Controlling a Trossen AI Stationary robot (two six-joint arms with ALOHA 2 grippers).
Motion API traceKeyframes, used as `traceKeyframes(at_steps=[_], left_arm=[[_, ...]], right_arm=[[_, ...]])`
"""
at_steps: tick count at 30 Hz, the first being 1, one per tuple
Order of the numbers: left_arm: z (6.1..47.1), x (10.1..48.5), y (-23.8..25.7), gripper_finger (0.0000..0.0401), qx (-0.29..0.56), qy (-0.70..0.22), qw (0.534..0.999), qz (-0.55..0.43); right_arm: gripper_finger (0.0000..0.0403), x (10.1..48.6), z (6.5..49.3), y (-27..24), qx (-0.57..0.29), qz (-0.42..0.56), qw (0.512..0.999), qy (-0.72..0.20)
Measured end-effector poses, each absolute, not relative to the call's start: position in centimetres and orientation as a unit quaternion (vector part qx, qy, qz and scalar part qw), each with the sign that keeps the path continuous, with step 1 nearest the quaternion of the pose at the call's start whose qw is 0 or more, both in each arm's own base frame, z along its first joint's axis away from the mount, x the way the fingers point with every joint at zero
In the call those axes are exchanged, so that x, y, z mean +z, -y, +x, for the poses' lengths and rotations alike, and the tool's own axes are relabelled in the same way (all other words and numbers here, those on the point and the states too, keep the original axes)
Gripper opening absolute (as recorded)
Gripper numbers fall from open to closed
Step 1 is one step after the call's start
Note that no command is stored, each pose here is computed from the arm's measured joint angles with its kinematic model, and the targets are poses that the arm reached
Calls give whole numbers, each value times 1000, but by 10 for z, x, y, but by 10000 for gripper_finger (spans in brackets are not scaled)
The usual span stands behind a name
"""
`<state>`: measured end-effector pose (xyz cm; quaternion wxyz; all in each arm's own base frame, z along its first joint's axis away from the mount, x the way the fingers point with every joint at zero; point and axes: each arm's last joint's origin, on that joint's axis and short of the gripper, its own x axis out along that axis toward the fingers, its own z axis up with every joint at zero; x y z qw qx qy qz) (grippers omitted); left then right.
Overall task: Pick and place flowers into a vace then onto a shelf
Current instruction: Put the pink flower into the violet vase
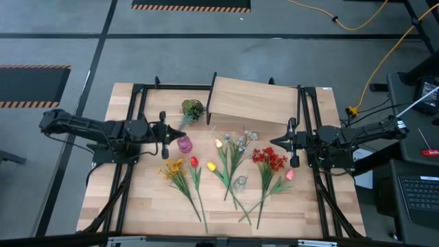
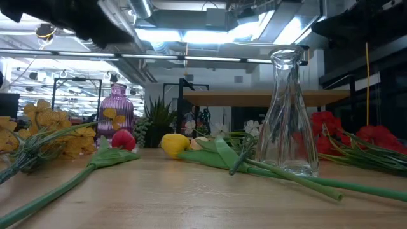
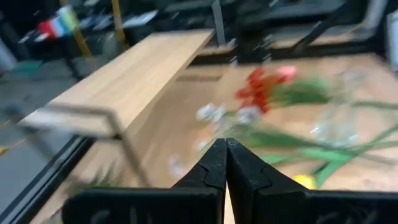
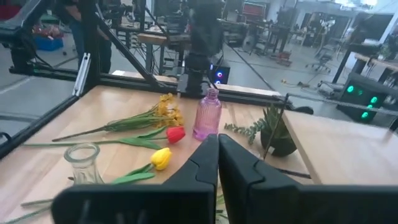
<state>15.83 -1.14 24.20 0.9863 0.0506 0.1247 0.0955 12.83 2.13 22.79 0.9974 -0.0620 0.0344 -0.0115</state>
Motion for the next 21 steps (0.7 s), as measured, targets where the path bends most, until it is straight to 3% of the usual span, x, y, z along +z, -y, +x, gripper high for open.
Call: traceKeyframes(at_steps=[6, 21], left_arm=[[165, 248, 34, 3, 43, -81, 993, 74], [189, 224, 65, 1, 58, -111, 989, 73]], right_arm=[[10, 226, 129, -22, -9, -53, 998, -44], [7, 232, 148, -26, -5, -43, 997, -68]])
